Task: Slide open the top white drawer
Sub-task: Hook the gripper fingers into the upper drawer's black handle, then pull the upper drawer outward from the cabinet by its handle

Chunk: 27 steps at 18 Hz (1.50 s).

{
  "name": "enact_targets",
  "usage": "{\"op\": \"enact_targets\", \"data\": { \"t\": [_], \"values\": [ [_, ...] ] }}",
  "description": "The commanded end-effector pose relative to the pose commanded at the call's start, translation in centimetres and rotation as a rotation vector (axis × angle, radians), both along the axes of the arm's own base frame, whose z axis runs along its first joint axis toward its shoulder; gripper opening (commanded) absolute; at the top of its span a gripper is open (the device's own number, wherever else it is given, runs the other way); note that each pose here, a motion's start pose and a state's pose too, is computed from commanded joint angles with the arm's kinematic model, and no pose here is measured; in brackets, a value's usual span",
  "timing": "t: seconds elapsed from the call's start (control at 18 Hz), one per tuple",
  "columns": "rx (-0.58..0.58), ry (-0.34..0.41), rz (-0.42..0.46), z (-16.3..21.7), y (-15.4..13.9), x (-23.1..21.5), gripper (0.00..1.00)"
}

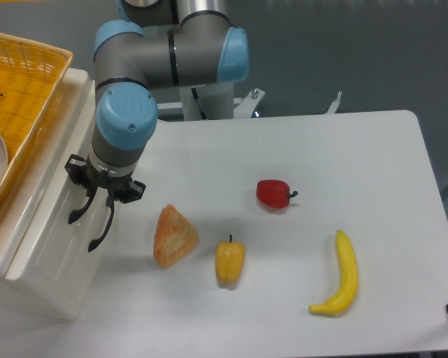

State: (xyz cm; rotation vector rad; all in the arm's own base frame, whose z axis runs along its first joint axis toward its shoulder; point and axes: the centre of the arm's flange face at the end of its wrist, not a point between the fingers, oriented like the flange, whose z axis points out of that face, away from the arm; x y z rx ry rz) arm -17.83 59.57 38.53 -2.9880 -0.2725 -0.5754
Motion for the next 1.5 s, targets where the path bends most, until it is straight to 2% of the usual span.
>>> {"op": "enact_targets", "data": {
  "t": [0.61, 1.06, 1.5],
  "values": [
    [0.004, 0.001, -0.001, 0.2, 0.0, 0.0, 0.1],
    [0.019, 0.011, -0.007, 0.7, 0.2, -0.6, 0.04],
    [0.042, 0.028, -0.013, 0.8, 0.4, -3.0, 0.04]
  ]
}}
